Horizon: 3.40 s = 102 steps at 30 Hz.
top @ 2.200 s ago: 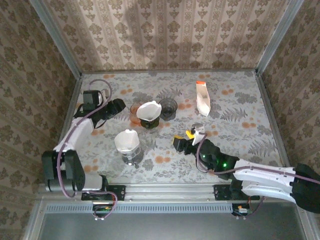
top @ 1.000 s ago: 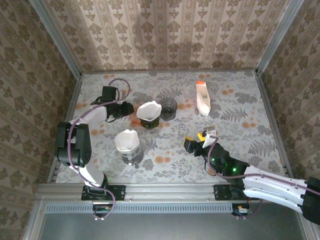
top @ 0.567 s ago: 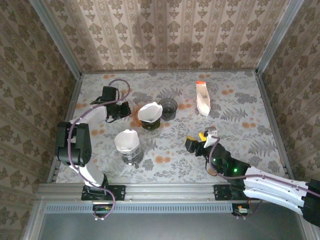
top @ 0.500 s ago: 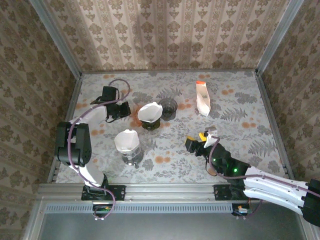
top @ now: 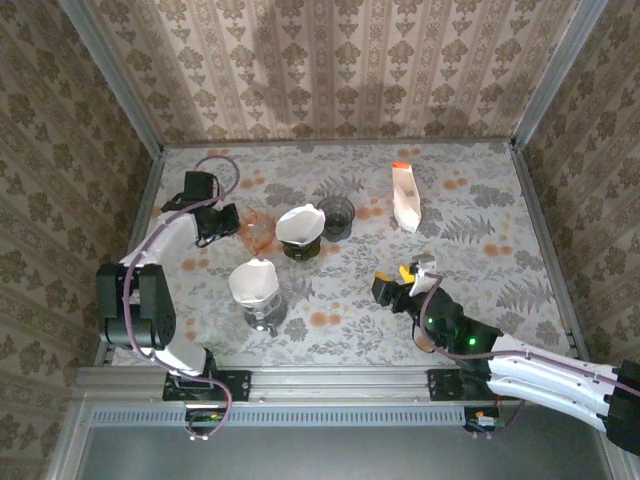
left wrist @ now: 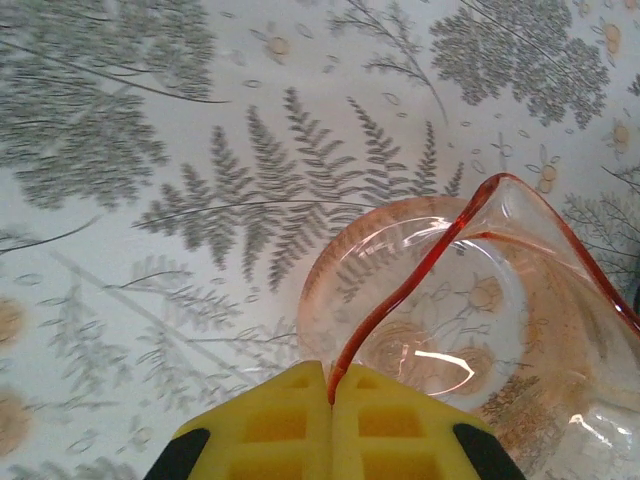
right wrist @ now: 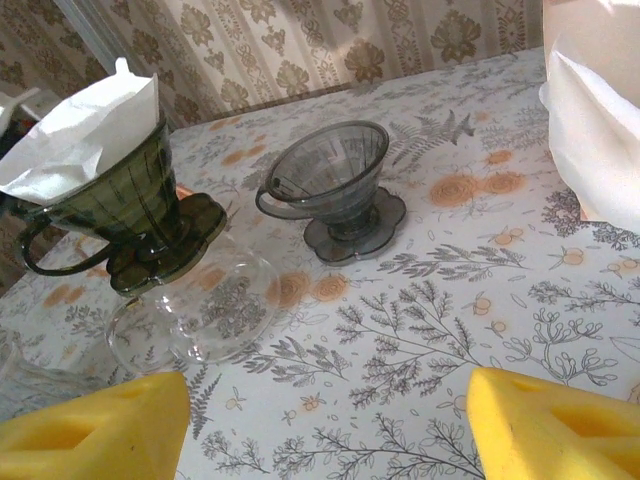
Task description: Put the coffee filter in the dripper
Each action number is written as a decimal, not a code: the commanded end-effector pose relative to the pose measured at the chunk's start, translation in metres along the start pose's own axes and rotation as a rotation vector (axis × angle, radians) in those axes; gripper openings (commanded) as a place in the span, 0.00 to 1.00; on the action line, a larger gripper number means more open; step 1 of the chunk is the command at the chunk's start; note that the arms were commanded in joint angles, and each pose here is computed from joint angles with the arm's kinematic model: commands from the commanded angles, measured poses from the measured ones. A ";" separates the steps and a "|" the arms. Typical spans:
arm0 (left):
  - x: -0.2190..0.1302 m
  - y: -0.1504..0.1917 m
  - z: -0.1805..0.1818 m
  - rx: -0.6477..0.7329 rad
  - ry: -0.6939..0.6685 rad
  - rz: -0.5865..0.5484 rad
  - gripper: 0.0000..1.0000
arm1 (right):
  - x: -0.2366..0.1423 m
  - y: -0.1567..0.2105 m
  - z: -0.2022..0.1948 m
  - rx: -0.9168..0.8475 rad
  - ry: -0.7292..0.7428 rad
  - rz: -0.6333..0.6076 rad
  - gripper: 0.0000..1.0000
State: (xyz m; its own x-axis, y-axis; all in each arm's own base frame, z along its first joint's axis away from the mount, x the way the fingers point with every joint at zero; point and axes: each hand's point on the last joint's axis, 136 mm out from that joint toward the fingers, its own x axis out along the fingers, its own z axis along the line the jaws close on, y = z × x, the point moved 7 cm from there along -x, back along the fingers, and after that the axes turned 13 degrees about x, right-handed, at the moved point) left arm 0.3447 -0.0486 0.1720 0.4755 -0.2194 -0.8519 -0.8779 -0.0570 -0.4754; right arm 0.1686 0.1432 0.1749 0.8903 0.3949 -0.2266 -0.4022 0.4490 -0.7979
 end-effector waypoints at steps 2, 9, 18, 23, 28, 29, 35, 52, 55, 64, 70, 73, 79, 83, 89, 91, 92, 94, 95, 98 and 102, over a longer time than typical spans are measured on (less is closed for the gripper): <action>-0.034 -0.007 0.012 -0.015 -0.028 -0.069 0.00 | -0.001 0.001 -0.007 0.012 0.027 -0.008 0.75; -0.091 -0.024 -0.003 0.008 0.013 -0.205 0.00 | -0.001 0.001 -0.007 0.015 0.027 -0.009 0.75; -0.173 -0.036 -0.071 0.201 0.073 -0.360 0.00 | -0.002 -0.001 -0.009 0.014 0.037 -0.019 0.75; -0.216 -0.022 -0.132 0.381 0.149 -0.435 0.00 | -0.003 -0.002 -0.010 0.011 0.055 -0.029 0.75; -0.236 0.011 -0.180 0.569 0.206 -0.414 0.00 | -0.006 -0.007 -0.015 0.012 0.092 -0.052 0.75; -0.237 0.020 -0.188 0.602 0.214 -0.406 0.00 | -0.007 -0.008 -0.018 0.009 0.117 -0.056 0.75; -0.226 0.073 -0.224 0.747 0.270 -0.296 0.00 | -0.019 -0.025 -0.030 0.018 0.238 -0.153 0.76; -0.091 0.178 -0.295 0.911 0.379 0.065 0.00 | -0.040 -0.054 -0.039 0.030 0.354 -0.256 0.78; -0.076 0.185 -0.292 0.924 0.353 0.093 0.00 | -0.040 -0.055 -0.038 0.030 0.351 -0.253 0.78; -0.045 0.194 -0.276 0.905 0.291 0.171 0.00 | -0.038 -0.051 -0.037 0.026 0.337 -0.227 0.78; -0.043 0.195 -0.274 0.925 0.256 0.174 0.03 | -0.036 -0.048 -0.037 0.028 0.322 -0.216 0.79; -0.040 0.198 -0.275 0.935 0.248 0.188 0.10 | -0.035 -0.046 -0.038 0.031 0.320 -0.212 0.79; -0.040 0.200 -0.276 0.943 0.248 0.190 0.24 | -0.032 -0.044 -0.034 0.027 0.306 -0.186 0.79; -0.045 0.197 -0.277 0.938 0.247 0.179 0.30 | -0.027 -0.042 -0.030 0.027 0.291 -0.155 0.80; -0.104 0.168 -0.291 0.900 0.353 -0.001 0.51 | -0.009 -0.040 -0.014 0.022 0.234 -0.046 0.80; -0.126 0.157 -0.292 0.882 0.385 -0.065 0.57 | 0.002 -0.042 -0.007 0.028 0.211 -0.004 0.80; -0.138 0.151 -0.292 0.871 0.401 -0.100 0.60 | 0.009 -0.044 -0.005 0.031 0.207 0.024 0.80; -0.158 0.141 -0.289 0.846 0.427 -0.166 0.65 | 0.024 -0.047 0.000 0.030 0.197 0.081 0.80; -0.168 0.136 -0.286 0.830 0.440 -0.204 0.67 | 0.033 -0.047 0.003 0.031 0.185 0.124 0.81; -0.195 0.124 -0.274 0.781 0.477 -0.303 0.76 | 0.061 -0.052 0.012 0.045 0.166 0.191 0.82; -0.222 0.116 -0.252 0.745 0.467 -0.410 1.00 | 0.104 -0.060 0.024 0.061 0.176 0.236 0.82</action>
State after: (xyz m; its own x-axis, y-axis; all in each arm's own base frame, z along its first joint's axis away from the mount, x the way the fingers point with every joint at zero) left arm 0.1215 -0.2676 0.3530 0.4561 -0.7142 -0.5309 -0.3386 0.4125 -0.8457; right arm 0.2603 0.1549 0.2017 0.8190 0.2554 -0.5138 -0.5727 0.4190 -0.7046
